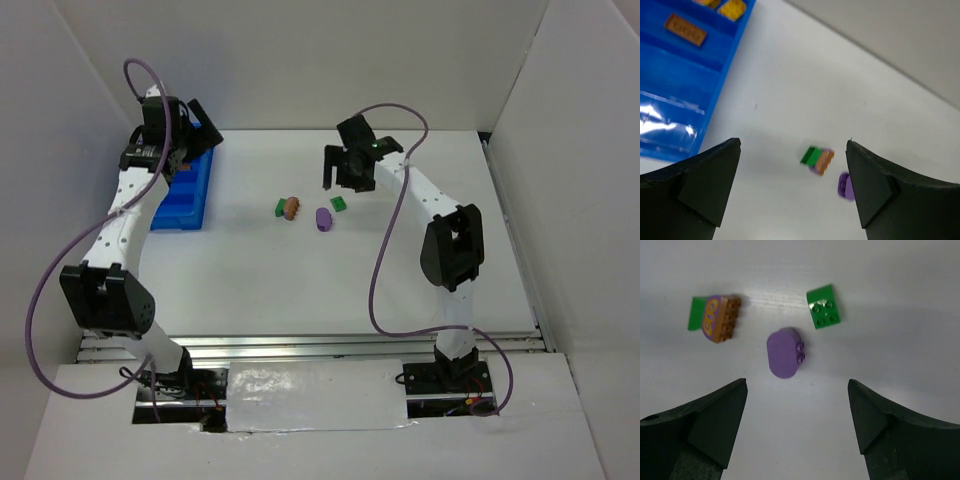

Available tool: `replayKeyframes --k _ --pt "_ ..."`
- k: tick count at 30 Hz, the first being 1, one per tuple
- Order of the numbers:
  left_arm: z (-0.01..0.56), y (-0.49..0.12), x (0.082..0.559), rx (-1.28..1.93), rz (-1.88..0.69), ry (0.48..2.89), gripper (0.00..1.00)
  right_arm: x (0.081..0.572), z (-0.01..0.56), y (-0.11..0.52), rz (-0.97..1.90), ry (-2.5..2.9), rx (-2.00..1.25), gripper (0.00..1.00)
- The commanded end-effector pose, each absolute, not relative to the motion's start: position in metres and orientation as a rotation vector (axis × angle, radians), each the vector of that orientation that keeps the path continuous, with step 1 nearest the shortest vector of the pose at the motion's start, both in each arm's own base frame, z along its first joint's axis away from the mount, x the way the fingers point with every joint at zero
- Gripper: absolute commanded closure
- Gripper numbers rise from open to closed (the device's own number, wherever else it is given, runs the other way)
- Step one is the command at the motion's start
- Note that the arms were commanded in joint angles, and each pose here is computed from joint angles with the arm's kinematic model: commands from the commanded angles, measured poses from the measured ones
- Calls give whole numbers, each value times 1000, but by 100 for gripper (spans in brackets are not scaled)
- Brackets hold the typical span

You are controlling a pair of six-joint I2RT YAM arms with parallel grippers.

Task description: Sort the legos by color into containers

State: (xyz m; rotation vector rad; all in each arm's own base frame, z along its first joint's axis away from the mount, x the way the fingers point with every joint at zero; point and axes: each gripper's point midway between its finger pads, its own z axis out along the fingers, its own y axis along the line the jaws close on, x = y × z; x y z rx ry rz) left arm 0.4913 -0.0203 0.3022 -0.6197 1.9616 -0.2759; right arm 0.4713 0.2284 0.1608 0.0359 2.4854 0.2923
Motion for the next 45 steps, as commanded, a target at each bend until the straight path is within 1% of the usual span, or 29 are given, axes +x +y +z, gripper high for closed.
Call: replayKeyframes --k 1,5,8,13,15,18,22,26,30,31,37,45 --pt "277 -42 447 -539 -252 2094 1 445 165 241 300 2485 -21 12" --pt "270 -54 423 -513 -309 2186 0 445 161 245 284 2491 -21 15" --pt "268 -68 408 -438 -350 2257 1 446 168 256 275 2463 -83 14" --pt "267 -78 390 -331 -327 2323 1 441 151 249 134 2491 -10 15" --pt "264 -68 389 -350 -261 2318 0 441 147 259 142 2489 -48 15" --pt "258 -70 388 -375 -273 2327 0 442 151 272 123 2484 -127 15" --pt "245 -76 393 -377 -305 2349 1 454 150 271 90 2472 -88 17" --pt "237 -76 401 -396 -290 2366 1 451 130 277 105 2526 -118 16" --pt "233 -78 406 -379 -271 2413 1 445 101 271 42 2582 -118 17" --pt "233 -81 407 -372 -279 2413 1 444 97 270 43 2588 -121 20" --pt "224 -87 404 -351 -299 2429 1 440 68 269 35 2617 -141 25" --pt "221 -96 397 -320 -336 2441 1 447 42 269 39 2623 -180 26"
